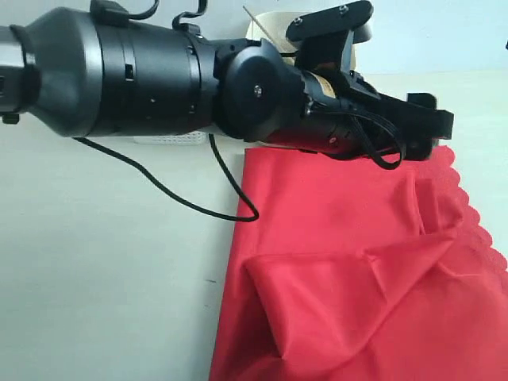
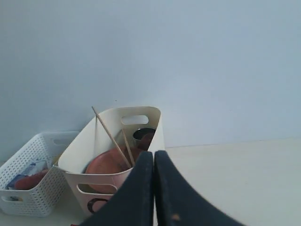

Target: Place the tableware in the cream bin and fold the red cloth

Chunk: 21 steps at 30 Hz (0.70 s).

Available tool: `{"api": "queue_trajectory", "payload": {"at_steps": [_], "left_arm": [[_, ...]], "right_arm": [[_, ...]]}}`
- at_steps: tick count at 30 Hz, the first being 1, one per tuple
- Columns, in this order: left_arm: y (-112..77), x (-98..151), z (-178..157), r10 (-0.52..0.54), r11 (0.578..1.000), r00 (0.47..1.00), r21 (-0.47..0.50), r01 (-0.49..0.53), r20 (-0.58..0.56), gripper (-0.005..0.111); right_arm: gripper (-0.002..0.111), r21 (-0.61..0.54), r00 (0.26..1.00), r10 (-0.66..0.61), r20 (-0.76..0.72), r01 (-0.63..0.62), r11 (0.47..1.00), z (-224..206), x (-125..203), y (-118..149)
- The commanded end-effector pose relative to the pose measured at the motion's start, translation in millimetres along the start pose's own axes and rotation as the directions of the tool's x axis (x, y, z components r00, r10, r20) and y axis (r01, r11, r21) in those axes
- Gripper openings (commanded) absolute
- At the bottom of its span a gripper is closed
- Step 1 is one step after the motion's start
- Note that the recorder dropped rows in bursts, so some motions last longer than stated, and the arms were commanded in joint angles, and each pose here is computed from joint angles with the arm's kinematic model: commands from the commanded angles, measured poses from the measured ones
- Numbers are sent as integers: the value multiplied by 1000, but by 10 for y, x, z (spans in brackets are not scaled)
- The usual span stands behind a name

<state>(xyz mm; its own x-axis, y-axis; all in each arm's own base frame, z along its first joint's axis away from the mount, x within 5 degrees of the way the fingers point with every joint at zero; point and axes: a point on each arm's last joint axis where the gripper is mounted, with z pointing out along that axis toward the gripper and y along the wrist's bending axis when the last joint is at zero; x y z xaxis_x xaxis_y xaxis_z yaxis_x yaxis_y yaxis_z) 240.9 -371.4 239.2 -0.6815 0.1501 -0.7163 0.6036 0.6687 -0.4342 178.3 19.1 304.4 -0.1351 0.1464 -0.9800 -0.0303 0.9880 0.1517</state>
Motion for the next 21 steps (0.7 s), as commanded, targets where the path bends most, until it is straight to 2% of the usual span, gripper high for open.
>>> {"api": "queue_trajectory", "payload": {"at_steps": [1, 3, 4, 7, 8, 11, 14, 18, 21], "left_arm": [[72, -132, -249, 92, 995, 993, -28, -94, -70, 97], [134, -198, -424, 134, 989, 986, -52, -140, -98, 81], [164, -222, -501, 149, 986, 983, -63, -157, -106, 68], [305, -288, -813, 154, 981, 982, -102, -165, -105, 21], [361, -289, -918, 147, 981, 984, -116, -158, -96, 2], [532, -166, -1185, 187, 964, 975, -170, -205, -119, 3], [676, 125, -1334, 223, 944, 957, -205, -259, -183, 3], [879, 645, -1366, 189, 943, 946, -220, -249, -263, 3], [1016, 990, -1291, 145, 950, 948, -229, -213, -282, 3]], "right_arm": [[0, -23, 999, -13, -48, 12, 1000, 6, 47, 19], [0, -28, 997, -15, -72, 13, 1000, 31, 77, 24], [0, -30, 997, -15, -81, 13, 999, 40, 89, 26], [0, -41, 991, -19, -132, 13, 999, 86, 155, 38], [0, -50, 988, -21, -153, 13, 999, 101, 181, 49], [0, -82, 966, -26, -256, 5, 997, 162, 304, 80], [0, -143, 910, -38, -412, -24, 989, 273, 440, 163], [0, -292, 779, -157, -607, -34, 956, 506, 690, 429], [0, -373, 677, -258, -689, -26, 927, 650, 952, 629]]}}
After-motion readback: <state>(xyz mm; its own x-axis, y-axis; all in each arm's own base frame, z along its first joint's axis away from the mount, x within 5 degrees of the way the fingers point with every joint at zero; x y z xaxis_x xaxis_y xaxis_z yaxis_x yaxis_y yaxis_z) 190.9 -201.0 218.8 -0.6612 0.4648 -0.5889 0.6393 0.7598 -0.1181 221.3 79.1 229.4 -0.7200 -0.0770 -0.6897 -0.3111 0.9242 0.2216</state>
